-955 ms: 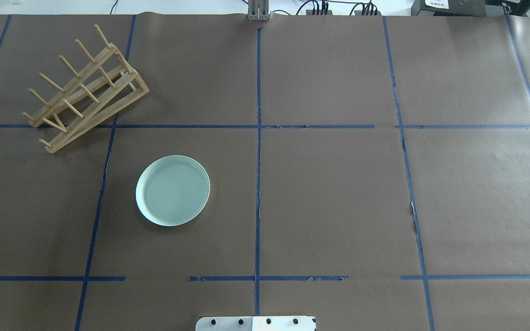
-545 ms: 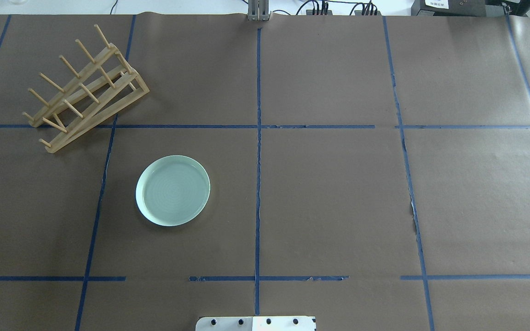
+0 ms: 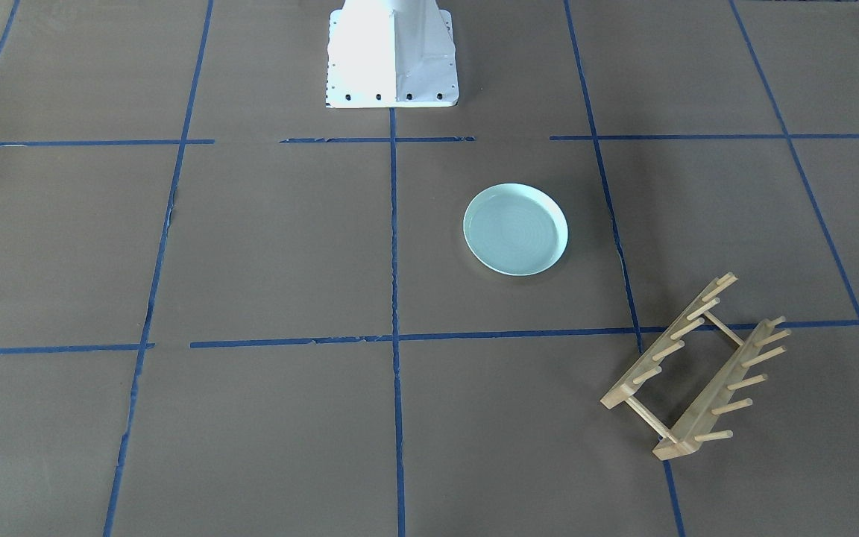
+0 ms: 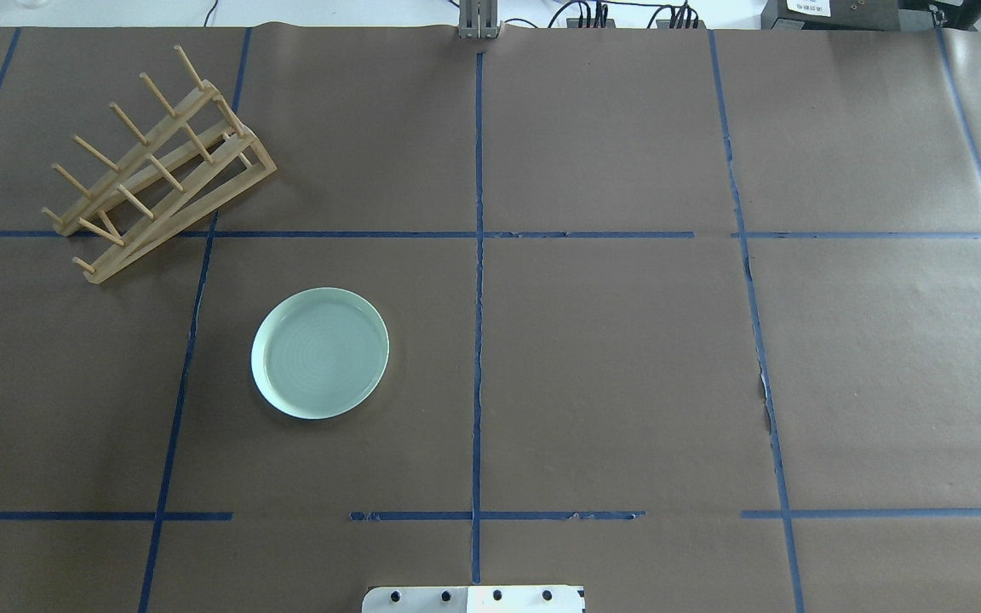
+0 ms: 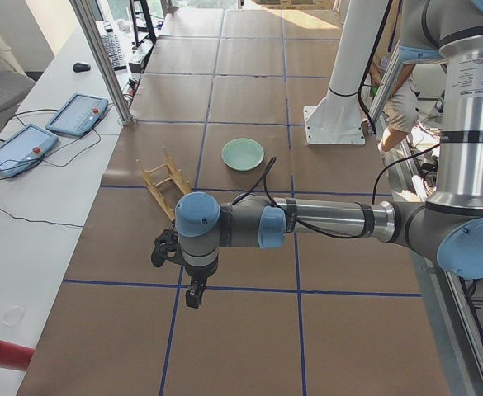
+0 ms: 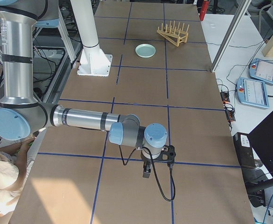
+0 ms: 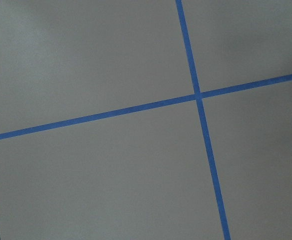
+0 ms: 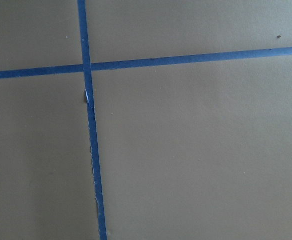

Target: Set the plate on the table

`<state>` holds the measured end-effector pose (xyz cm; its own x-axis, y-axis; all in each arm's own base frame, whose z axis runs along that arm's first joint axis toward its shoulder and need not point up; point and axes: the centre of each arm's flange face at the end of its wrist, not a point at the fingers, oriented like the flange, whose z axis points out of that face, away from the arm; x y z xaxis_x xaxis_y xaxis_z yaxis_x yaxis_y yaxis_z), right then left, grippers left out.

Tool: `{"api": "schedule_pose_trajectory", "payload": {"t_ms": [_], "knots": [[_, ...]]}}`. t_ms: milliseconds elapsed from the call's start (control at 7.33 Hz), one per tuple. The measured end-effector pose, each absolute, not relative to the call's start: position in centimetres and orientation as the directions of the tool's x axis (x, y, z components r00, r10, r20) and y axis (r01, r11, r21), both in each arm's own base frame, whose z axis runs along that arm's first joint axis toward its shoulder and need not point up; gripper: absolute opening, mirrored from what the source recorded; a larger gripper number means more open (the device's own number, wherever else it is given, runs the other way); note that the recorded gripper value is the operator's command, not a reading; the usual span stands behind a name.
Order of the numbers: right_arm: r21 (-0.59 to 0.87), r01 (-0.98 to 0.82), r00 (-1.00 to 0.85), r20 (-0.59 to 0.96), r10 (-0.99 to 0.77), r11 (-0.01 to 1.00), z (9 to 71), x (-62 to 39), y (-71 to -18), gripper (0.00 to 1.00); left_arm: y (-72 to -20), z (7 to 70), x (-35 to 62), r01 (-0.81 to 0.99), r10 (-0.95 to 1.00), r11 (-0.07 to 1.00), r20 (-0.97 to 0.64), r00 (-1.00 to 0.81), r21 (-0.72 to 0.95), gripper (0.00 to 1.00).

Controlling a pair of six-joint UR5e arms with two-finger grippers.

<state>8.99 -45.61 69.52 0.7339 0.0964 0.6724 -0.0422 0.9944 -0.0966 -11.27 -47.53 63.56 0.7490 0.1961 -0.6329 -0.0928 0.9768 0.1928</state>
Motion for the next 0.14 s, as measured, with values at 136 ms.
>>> {"api": "schedule_pose_trajectory", "payload": {"t_ms": [136], "knots": [[-0.096,-0.042,0.734,0.672,0.096,0.994,69.52,8.99,-45.62,1.0,-47.54,63.52,-11.27,-0.093,0.197,0.977,-0.633,0.749,0.194,1.0]]}}
